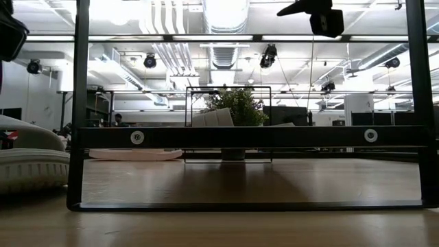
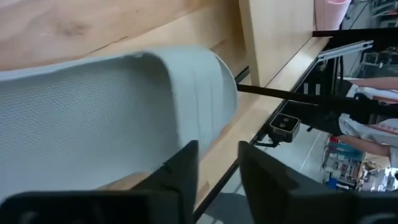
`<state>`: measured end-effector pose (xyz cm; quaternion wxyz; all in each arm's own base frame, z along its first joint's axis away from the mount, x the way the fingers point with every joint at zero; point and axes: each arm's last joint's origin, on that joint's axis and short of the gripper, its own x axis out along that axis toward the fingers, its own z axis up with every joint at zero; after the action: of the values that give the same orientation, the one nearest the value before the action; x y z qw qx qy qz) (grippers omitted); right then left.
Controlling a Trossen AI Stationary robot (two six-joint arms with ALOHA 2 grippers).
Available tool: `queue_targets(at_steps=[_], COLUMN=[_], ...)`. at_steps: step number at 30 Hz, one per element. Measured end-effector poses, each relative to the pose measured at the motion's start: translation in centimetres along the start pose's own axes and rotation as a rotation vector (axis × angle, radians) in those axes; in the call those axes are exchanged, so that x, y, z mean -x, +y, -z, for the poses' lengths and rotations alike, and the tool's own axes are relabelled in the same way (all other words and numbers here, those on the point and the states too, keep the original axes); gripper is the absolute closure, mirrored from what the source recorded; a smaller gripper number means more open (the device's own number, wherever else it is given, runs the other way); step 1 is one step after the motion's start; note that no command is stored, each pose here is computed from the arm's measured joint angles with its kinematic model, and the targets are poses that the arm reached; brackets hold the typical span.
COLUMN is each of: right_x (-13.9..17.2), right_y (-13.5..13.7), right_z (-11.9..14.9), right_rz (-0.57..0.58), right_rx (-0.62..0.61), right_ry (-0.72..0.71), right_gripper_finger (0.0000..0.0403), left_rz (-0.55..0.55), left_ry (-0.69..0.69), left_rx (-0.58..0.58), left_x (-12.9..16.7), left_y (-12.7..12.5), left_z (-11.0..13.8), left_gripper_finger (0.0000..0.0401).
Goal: Pick and place slides into the shelf
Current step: Put the gray slide on the shelf
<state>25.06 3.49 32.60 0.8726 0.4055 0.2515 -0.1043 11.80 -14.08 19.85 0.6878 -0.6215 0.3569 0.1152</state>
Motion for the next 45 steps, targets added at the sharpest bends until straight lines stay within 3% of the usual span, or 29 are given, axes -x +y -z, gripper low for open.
queue_targets(at_steps=[6,11,24,45], right_x=[0.0,0.0,0.0,0.0], right_y=[0.0,0.0,0.1,0.4], right_z=[0.0,0.0,-0.2,0.2], right_rz=[-0.001,0.002,-0.004,-0.007], right_rx=[-0.007,-0.015,-0.021,-0.017], right_ry=[-0.001,-0.006,-0.035,-0.031], right_gripper_finger=[0.0297,0.0294,0.0295,0.0300], left_rz=[-0.033,-0.057,-0.063,0.008], left_ry=[-0.014,-0.025,-0.028,-0.082], left_rx=[0.008,-0.003,-0.002,0.013], left_x=[-0.5,-1.1,-3.5,-4.6], left_y=[0.7,0.9,1.2,0.9], left_z=[0.0,0.1,1.2,1.6], left_gripper_finger=[0.0224,0.0200,0.0197,0.0197])
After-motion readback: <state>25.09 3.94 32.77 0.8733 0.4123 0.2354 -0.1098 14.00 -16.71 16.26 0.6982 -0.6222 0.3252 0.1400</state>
